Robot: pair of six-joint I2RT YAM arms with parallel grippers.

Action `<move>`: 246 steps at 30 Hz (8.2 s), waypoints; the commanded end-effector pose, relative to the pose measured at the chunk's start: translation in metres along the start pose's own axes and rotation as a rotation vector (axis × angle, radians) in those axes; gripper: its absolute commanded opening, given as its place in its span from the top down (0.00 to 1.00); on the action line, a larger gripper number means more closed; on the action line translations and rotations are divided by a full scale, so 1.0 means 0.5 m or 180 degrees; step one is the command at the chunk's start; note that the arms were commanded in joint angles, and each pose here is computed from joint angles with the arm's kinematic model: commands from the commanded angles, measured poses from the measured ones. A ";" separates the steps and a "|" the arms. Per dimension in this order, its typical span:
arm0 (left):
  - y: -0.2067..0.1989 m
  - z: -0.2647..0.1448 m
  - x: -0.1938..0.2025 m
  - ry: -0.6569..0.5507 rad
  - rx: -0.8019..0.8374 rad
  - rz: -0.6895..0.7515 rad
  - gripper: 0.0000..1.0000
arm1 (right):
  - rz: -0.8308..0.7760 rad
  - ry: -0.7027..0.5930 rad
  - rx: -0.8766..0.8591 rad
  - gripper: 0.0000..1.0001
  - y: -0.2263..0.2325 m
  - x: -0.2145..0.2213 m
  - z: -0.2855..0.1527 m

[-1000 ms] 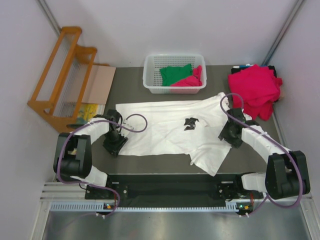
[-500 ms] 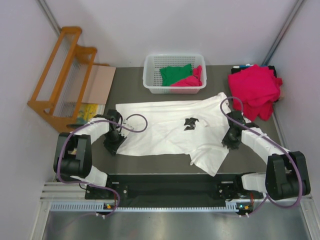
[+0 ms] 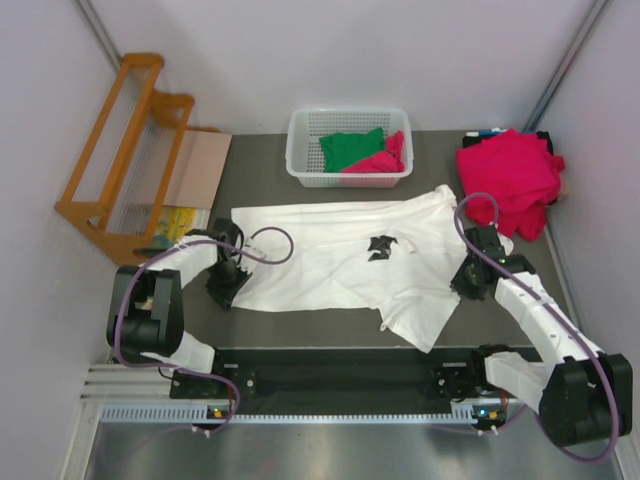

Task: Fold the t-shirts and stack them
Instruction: Fold the tshirt

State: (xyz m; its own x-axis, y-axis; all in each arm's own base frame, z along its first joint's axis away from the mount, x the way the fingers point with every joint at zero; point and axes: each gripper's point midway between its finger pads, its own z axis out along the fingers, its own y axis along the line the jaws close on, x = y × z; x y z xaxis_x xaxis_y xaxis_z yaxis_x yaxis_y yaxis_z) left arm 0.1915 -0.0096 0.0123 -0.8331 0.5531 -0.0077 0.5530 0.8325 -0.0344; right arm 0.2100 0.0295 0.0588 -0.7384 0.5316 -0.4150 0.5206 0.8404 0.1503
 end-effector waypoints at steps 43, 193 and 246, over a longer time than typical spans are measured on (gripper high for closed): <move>0.050 -0.072 -0.054 -0.0444 -0.0367 -0.0085 1.00 | 0.0053 0.0088 0.0381 0.29 -0.031 0.007 0.064; 0.120 -0.200 -0.367 -0.1235 -0.0266 0.0014 0.25 | 0.0474 -0.0351 -0.0407 0.30 0.102 -0.307 0.059; -0.074 -0.030 -0.434 -0.0786 -0.0070 0.0625 0.24 | 0.0540 -0.0309 -0.0677 0.61 0.197 -0.448 0.136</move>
State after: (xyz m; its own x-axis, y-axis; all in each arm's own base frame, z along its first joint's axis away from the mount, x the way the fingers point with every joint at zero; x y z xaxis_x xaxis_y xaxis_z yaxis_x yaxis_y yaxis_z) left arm 0.3539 -0.1629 0.0236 -0.6882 0.6846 -0.2401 0.7049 0.7093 0.0023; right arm 0.4442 -0.0023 0.0396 -0.6300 0.7312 -0.2614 0.6057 0.6734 0.4238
